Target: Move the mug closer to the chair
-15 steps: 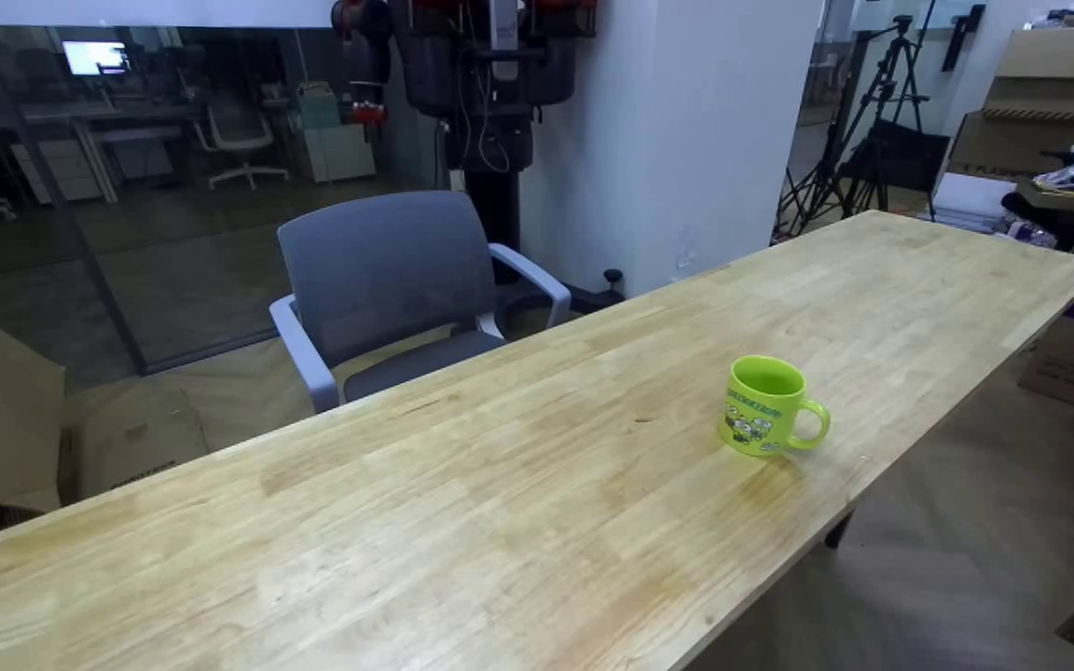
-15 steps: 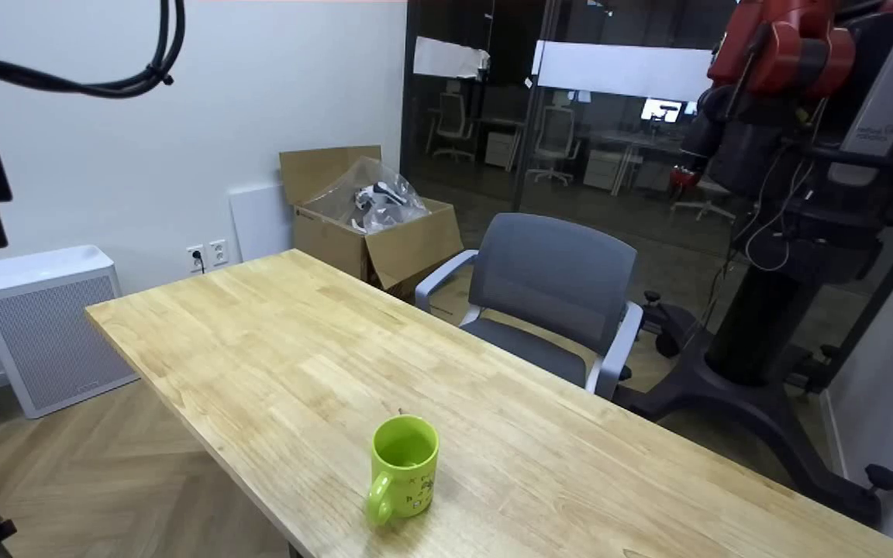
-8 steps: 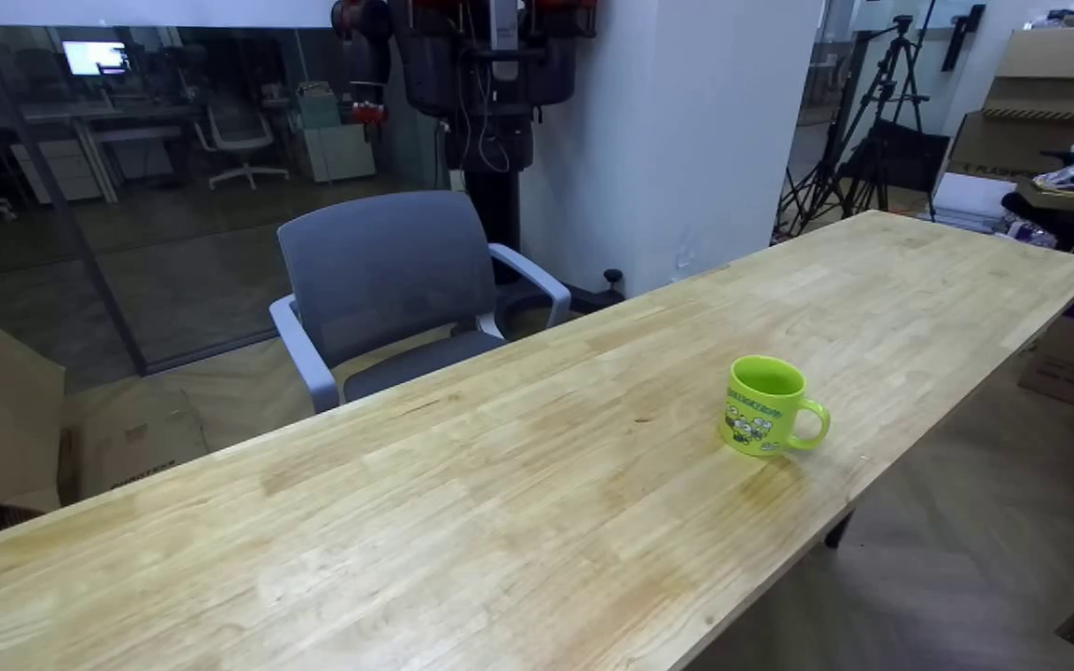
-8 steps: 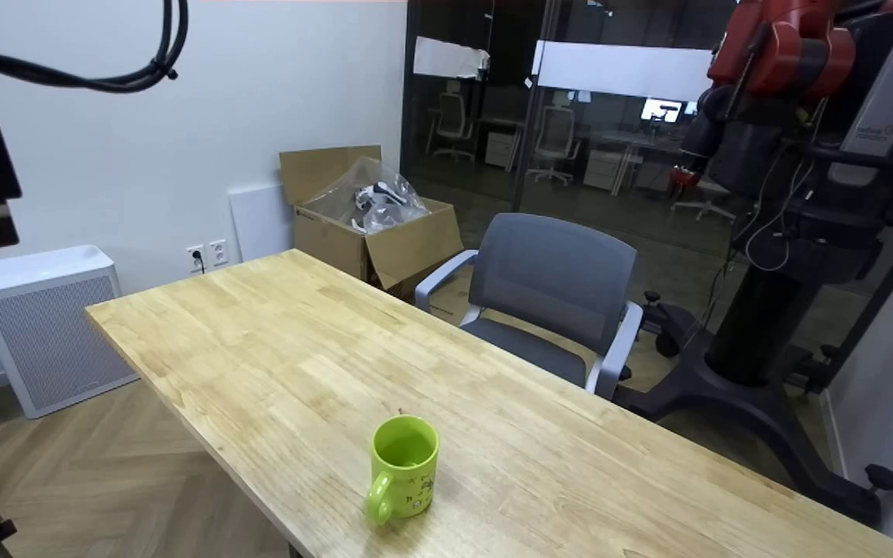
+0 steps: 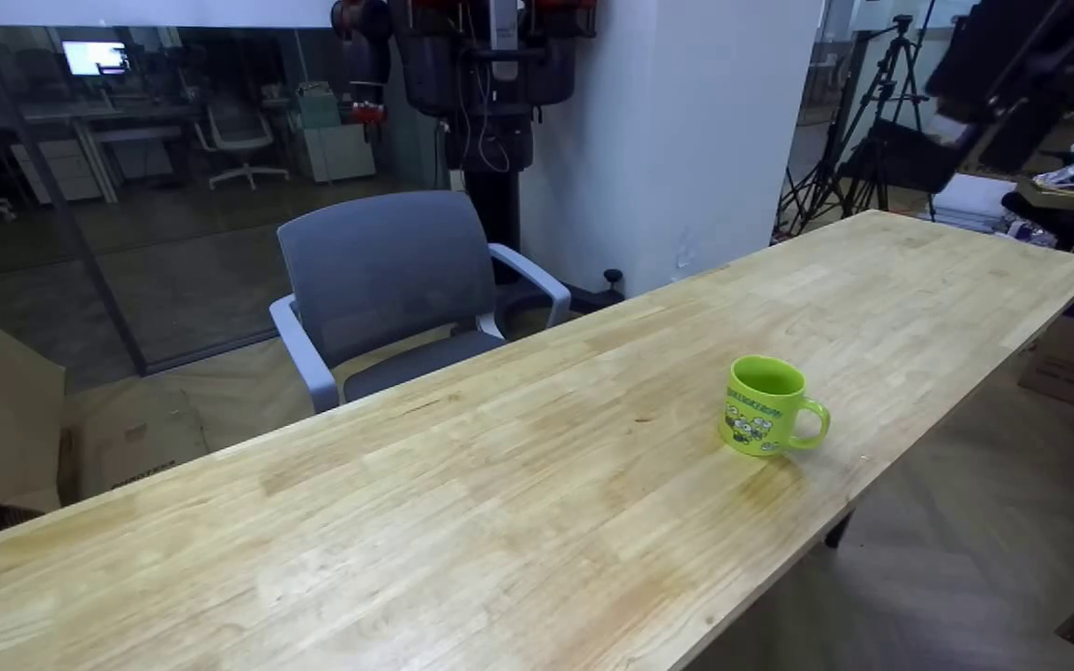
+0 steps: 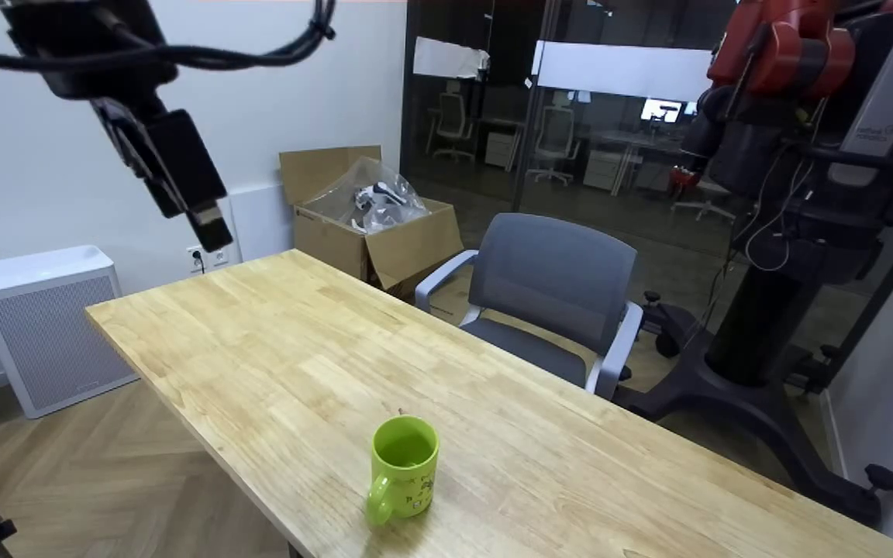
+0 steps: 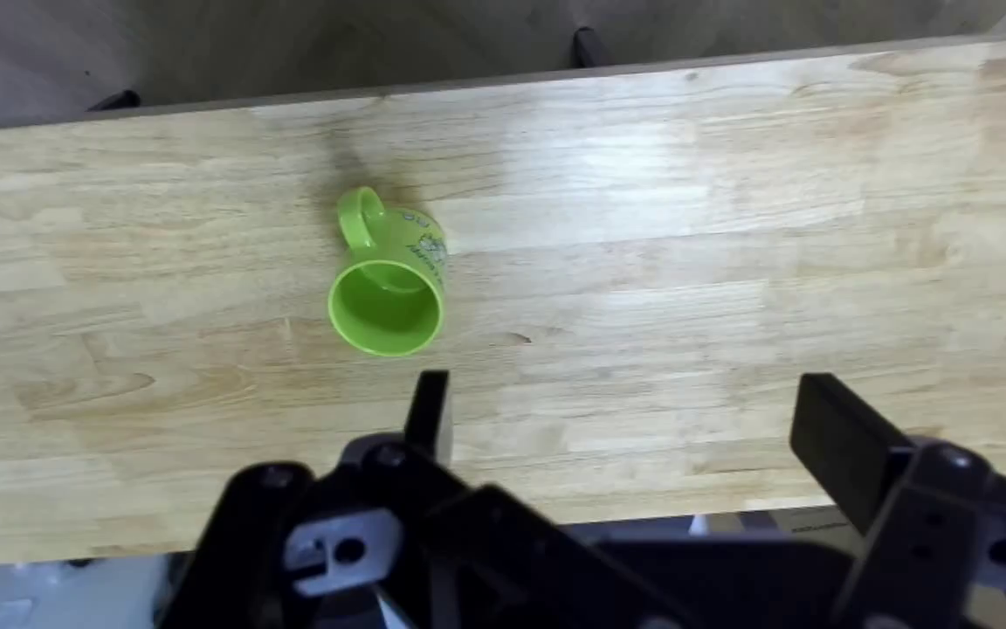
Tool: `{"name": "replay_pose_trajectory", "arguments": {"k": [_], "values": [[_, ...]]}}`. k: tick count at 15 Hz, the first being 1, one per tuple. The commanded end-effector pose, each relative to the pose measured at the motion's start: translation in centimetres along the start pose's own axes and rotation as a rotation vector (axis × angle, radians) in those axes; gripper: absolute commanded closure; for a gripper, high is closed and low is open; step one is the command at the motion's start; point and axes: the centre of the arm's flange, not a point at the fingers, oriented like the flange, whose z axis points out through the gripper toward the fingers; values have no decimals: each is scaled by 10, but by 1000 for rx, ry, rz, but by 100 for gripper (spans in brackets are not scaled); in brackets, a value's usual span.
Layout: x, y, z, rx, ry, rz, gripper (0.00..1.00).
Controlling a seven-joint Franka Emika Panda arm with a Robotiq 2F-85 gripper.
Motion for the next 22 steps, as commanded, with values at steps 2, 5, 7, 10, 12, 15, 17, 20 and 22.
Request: {"name": "replay_pose_trajectory", "arguments": {"k": [2, 5, 7, 10, 12, 15, 17, 20, 22], "values": [[27, 47, 47, 55, -117, 72, 0], [37, 70, 70, 41, -177, 65, 0], [19, 67, 66, 51, -167, 71, 0], [24, 70, 74, 51, -185, 70, 0], [39, 81, 82, 62, -178, 99, 0], [69, 106, 96, 36, -166, 125, 0], [90, 125, 108, 21, -170, 130, 0], [122, 151, 136, 52, -229, 137, 0], [138, 159, 157, 86, -289, 122, 0]]}}
